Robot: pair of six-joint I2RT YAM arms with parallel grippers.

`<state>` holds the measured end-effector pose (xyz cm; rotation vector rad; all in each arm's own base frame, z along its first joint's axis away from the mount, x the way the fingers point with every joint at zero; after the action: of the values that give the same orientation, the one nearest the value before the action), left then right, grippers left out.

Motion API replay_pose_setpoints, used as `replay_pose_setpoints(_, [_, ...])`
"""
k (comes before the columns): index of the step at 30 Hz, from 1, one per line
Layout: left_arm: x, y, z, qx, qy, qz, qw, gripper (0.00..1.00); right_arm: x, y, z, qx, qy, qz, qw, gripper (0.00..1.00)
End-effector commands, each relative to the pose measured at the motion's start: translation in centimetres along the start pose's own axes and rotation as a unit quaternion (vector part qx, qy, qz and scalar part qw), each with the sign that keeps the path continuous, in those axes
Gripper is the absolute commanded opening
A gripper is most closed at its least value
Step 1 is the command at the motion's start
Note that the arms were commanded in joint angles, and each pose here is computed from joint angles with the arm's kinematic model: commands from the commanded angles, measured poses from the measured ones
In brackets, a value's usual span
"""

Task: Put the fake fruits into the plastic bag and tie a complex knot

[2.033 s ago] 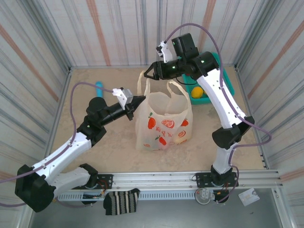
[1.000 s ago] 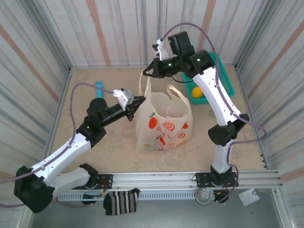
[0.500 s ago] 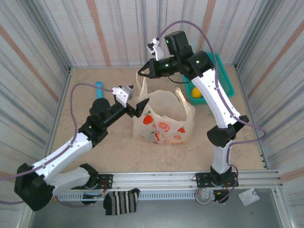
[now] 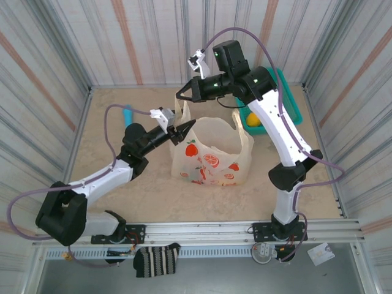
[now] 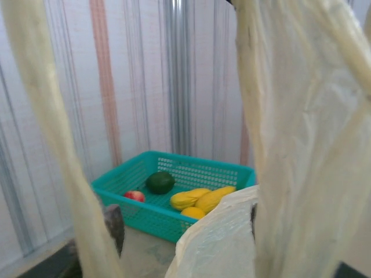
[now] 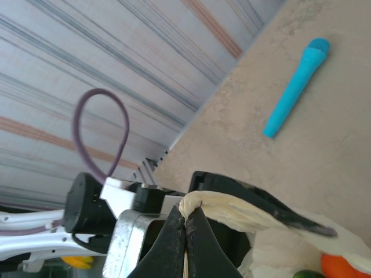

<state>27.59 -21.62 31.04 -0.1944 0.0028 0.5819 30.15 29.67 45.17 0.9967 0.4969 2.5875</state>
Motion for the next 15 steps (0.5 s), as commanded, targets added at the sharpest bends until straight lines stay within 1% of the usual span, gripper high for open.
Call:
replay_pose_setpoints(1, [-0.7, 0.5, 0.9, -0.056, -0.005, -0.033, 0.998, 0.48, 1.7, 1.8, 0.3, -0.023, 0.008, 0.034, 0.999, 0.04])
replay_pose_setpoints(4, [-0.8, 0.3, 0.2, -0.052, 0.005, -0.041, 0.998, 0.38, 1.5, 2.4, 0.5, -0.039, 0.001, 0.042, 0.998, 0.03])
replay_pose_setpoints(7, [-1.0, 0.3, -0.4, -0.053, 0.004, -0.033, 0.998, 0.36, 1.3, 3.2, 0.7, -0.058, -0.006, 0.046, 0.997, 0.03])
replay_pose_setpoints(11, [-0.8, 0.3, -0.8, -0.051, 0.003, -0.021, 0.998, 0.27, 0.7, 3.7, 0.4, -0.072, -0.017, 0.042, 0.996, 0.02])
replay_pose_setpoints(14, [-0.9, 0.0, -0.8, -0.046, 0.0, -0.03, 0.998, 0.16, -0.1, 4.0, 0.2, -0.083, -0.029, 0.033, 0.996, 0.01])
replay_pose_setpoints(15, [-1.0, 0.0, -0.8, -0.045, 0.001, -0.031, 0.998, 0.14, -0.4, 4.2, 0.2, -0.089, -0.033, 0.033, 0.995, 0.01])
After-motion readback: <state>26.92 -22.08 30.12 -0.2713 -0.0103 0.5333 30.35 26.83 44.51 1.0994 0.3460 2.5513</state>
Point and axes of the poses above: each hand's point on the last joint's axis, 136 mm out from that joint toward the fingers, its own y axis back along the fingers, its own x axis along the line the jaws close on, z = x × y, the point moved 7 cm from there along y, back along the fingers, and after that the axes turned 6 degrees about y, right-handed, at the moved point
